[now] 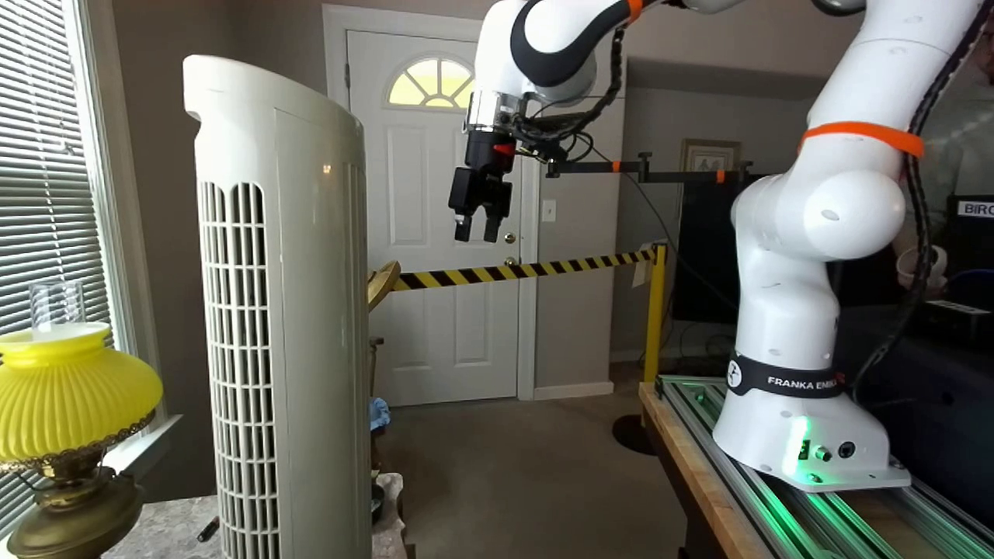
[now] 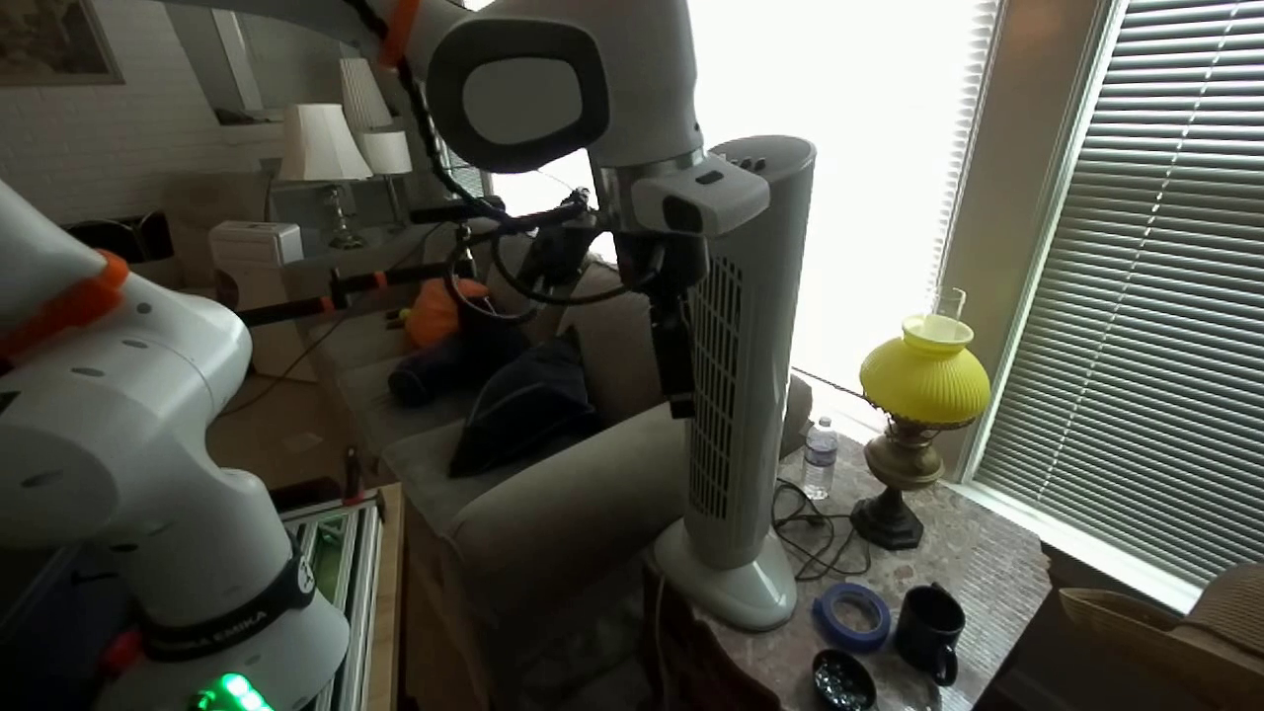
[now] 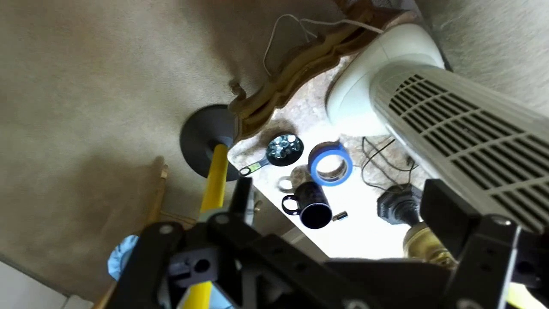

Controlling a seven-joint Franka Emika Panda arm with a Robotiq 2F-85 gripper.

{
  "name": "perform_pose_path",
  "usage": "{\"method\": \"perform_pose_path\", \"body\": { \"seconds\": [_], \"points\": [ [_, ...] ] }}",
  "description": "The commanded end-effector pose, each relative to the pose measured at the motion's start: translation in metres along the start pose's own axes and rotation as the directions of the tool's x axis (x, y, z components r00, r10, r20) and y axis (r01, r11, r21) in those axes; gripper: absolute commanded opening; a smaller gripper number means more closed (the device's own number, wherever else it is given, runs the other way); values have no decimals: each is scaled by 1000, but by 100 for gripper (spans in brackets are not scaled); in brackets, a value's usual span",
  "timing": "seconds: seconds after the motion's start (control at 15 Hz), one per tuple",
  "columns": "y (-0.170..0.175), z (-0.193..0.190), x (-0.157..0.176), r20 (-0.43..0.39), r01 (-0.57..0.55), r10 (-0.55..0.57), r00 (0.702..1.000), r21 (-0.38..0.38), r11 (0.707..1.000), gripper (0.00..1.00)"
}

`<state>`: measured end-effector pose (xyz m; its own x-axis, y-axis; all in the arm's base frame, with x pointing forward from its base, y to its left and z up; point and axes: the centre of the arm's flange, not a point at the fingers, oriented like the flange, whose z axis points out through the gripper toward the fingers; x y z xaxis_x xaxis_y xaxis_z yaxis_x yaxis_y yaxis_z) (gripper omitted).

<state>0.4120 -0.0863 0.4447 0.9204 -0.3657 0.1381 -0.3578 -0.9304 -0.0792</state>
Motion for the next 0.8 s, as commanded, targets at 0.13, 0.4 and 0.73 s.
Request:
{"method": "perform_pose_path", "body": {
  "seconds": [0.13, 0.4, 0.73],
  "points": [
    [16, 73, 80, 12, -298, 297, 955, 53, 953, 100],
    [-1, 142, 114, -21, -489, 491, 871, 63, 870, 100],
    [6, 217, 150, -42, -689, 690, 722, 50, 723, 100]
  ]
}}
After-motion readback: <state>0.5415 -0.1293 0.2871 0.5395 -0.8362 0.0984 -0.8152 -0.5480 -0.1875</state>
